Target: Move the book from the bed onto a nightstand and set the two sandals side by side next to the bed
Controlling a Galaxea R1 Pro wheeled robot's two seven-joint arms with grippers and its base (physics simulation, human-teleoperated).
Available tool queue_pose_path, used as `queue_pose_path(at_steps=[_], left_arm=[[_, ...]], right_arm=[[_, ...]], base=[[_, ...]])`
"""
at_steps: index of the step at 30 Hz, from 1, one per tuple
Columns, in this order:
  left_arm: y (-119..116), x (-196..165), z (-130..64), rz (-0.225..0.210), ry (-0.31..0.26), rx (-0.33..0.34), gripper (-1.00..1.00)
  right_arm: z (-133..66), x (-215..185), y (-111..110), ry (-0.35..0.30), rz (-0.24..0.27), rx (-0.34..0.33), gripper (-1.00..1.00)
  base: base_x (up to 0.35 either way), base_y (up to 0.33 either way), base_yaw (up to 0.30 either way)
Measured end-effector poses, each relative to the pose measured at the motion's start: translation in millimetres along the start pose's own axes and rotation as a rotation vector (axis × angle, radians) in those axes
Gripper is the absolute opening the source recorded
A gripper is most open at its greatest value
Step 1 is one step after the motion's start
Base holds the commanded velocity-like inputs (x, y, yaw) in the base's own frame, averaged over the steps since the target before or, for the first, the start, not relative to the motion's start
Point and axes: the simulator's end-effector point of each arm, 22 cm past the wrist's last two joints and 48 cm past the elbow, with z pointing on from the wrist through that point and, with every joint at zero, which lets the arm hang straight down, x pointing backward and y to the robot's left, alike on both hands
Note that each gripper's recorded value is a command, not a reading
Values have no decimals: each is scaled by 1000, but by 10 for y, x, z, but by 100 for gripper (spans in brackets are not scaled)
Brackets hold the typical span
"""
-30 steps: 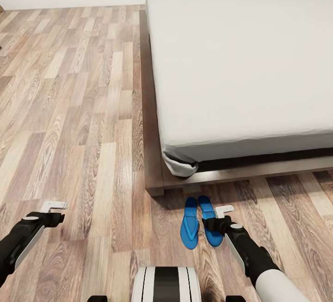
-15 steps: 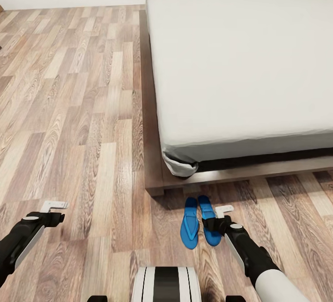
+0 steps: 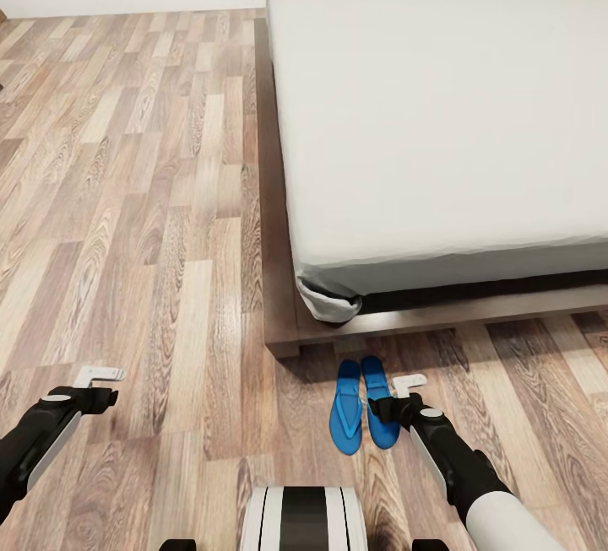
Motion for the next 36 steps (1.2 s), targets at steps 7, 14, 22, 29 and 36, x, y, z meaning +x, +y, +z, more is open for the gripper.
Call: queue_pose_path(at_steps=[7,14,22,29,36], left_arm=[[-3,0,0,0,0,2,100],[31,-79,-70,-6,-17,1,100],[44,-72,-68,-6,-15,-4,100],[104,-164,-162,-16,-35,-10,100],[165,-251,-260,-28,-52,-13,100]], right_arm=[[0,0,0,0,0,0,100],[-66,-107,-6,-20,-2,2,100],[-67,-106,-16,-20,-3,4,100],[-166,-240,-70,-44,-5,13,100],[-270,-366,-143,-65,-7,26,100]], base=[[0,0,0],[0,0,0],[0,0,0],[0,0,0],[0,0,0]])
